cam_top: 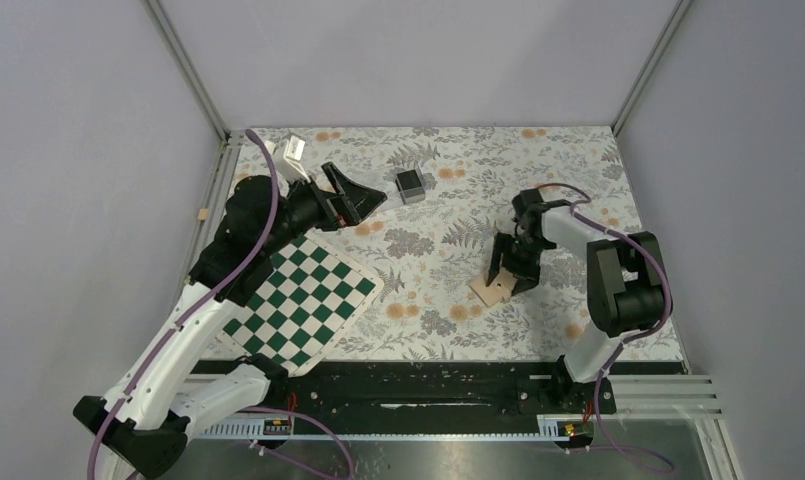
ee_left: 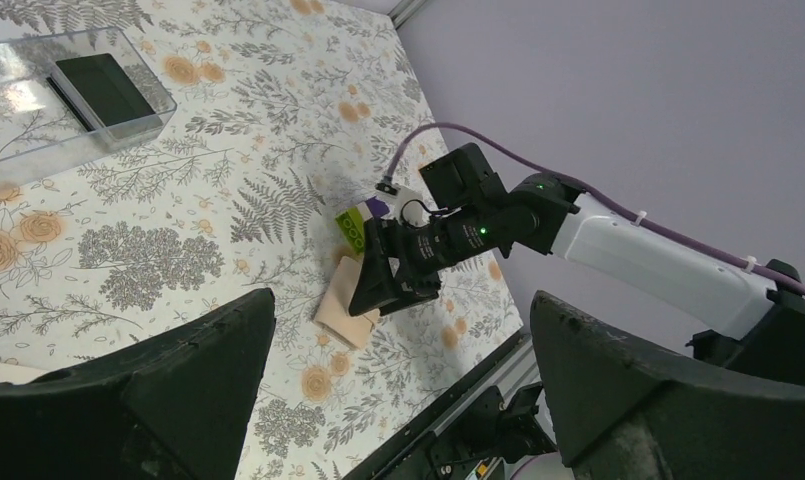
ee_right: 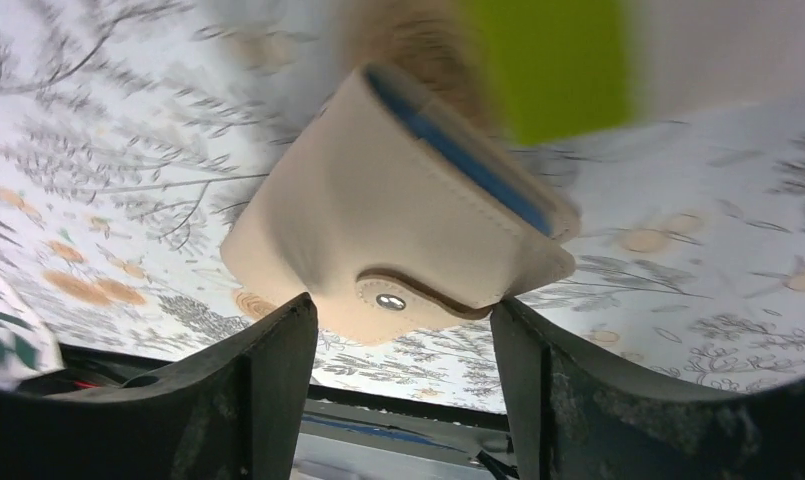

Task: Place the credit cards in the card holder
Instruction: Move the card holder to the center of the board.

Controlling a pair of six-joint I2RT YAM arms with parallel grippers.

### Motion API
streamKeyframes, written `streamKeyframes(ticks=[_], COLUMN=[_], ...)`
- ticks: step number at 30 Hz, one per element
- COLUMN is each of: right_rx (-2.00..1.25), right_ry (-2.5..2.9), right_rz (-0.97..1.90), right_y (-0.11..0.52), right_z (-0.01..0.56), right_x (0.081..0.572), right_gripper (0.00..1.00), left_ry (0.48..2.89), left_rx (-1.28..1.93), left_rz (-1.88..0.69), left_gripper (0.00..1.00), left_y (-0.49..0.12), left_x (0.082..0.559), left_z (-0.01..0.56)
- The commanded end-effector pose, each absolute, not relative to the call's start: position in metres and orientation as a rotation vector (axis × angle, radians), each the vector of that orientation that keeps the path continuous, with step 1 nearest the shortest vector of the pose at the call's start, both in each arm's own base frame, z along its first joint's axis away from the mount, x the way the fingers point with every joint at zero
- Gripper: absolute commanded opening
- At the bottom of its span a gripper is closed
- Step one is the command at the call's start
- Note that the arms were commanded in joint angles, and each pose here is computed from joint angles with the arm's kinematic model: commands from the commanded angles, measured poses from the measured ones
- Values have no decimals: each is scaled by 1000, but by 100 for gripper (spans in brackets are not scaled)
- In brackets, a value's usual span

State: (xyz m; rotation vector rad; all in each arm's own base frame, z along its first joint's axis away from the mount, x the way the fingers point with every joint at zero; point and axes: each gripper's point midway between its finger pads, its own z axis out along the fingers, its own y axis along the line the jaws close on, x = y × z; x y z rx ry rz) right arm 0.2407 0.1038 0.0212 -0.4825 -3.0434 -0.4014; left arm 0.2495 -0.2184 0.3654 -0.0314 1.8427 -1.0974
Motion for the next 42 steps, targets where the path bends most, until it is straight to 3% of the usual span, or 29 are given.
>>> streamKeyframes(ticks=[1,6,13,18,24,27,30,35,38,42], right_rx=[-125,192,578,668,759,782,632,315,103,-127], right_ry=[-3082,-3067,-3092,-3136,-3188,-3193,-3261,-3316,-3309,-3265], right_rz=[-242,-89,-134,-168,-194,-211,-88,-79,-141,-318], right_y=[122,141,181,190,195,195,180,162,146,134], right_z=[28,24,37,45,58,64,67,70,66,60], right_x=[237,224,216,216,210,202,204,206,211,223], right_gripper=[70,69,68,44,35,20,29,56,63,64], left_ry=[1857,1923,1981,2000,1997,2014,2058,2185,2267,2276], left_rx=[-13,-2,-36,-55,-79,-97,-110,-106,-106,-100], left_rz=[-1095,-1103,-1091,-1086,-1072,-1068,-1062,-1078,-1092,-1103], left_gripper=[99,99,99,99,99,99,99,99,99,99], left_y=[-226,-234,-236,-236,-232,-231,-233,-245,-254,-256], left_x=[259,263,268,270,271,272,274,277,279,279], left_z=[357,338,316,308,305,299,287,255,233,229])
